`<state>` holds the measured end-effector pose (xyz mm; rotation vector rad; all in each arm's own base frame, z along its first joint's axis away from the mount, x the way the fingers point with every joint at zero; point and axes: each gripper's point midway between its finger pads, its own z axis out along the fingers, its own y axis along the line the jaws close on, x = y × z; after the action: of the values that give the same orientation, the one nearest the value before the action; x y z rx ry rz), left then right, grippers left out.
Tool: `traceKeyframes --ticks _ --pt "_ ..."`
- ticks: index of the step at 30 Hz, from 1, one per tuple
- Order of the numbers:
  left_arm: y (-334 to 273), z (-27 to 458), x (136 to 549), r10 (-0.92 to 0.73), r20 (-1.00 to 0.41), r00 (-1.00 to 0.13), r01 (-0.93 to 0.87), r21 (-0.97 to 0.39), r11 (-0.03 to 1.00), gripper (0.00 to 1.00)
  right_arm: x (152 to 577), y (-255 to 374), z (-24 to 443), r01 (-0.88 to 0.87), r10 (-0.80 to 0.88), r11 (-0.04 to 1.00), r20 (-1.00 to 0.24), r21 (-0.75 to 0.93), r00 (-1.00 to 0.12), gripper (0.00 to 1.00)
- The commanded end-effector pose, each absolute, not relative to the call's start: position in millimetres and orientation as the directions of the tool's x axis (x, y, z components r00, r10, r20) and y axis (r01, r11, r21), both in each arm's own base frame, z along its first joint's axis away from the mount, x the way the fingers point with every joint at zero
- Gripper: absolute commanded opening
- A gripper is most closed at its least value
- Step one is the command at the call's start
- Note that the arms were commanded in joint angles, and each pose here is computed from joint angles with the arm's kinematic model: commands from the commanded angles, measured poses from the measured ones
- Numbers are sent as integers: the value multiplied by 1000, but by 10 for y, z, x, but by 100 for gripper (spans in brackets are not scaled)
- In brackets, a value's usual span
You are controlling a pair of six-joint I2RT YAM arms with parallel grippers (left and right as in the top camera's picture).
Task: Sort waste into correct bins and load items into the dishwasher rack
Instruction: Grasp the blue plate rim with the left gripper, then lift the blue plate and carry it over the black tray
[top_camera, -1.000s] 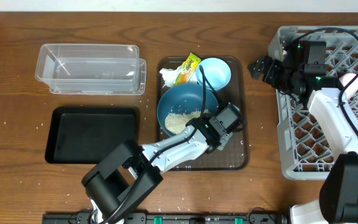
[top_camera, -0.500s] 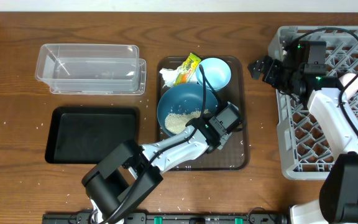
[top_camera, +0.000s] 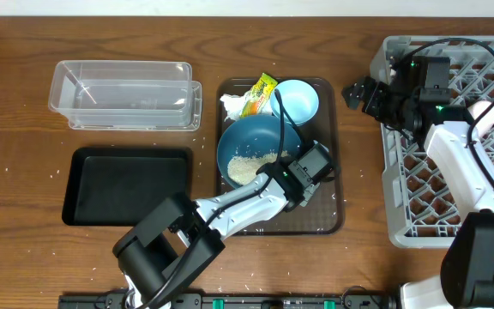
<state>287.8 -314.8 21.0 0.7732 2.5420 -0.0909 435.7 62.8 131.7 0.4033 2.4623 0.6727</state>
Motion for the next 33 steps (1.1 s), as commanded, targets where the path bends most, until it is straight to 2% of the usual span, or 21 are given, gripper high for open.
traceKeyframes --ticks 1,7,12,24,33 --pt "-3185 282 2919 500 -480 -721 533 76 843 6 4366 634 1380 133 417 826 -435 548 -798 99" --pt "-3190 394 2912 488 -496 -718 529 66 846 6 4367 634 1381 133 417 826 -436 548 -798 99" --pt "-3178 696 2903 446 -539 -715 511 34 859 6 4367 633 1381 133 417 826 -436 548 -798 99" --pt "-2942 1641 2729 208 -632 -746 376 -142 916 6 4367 634 1381 133 417 826 -436 548 -798 99" --pt "-2589 1958 2755 80 -645 -760 273 -206 940 6 4367 634 1381 133 417 826 -436 548 -798 99"
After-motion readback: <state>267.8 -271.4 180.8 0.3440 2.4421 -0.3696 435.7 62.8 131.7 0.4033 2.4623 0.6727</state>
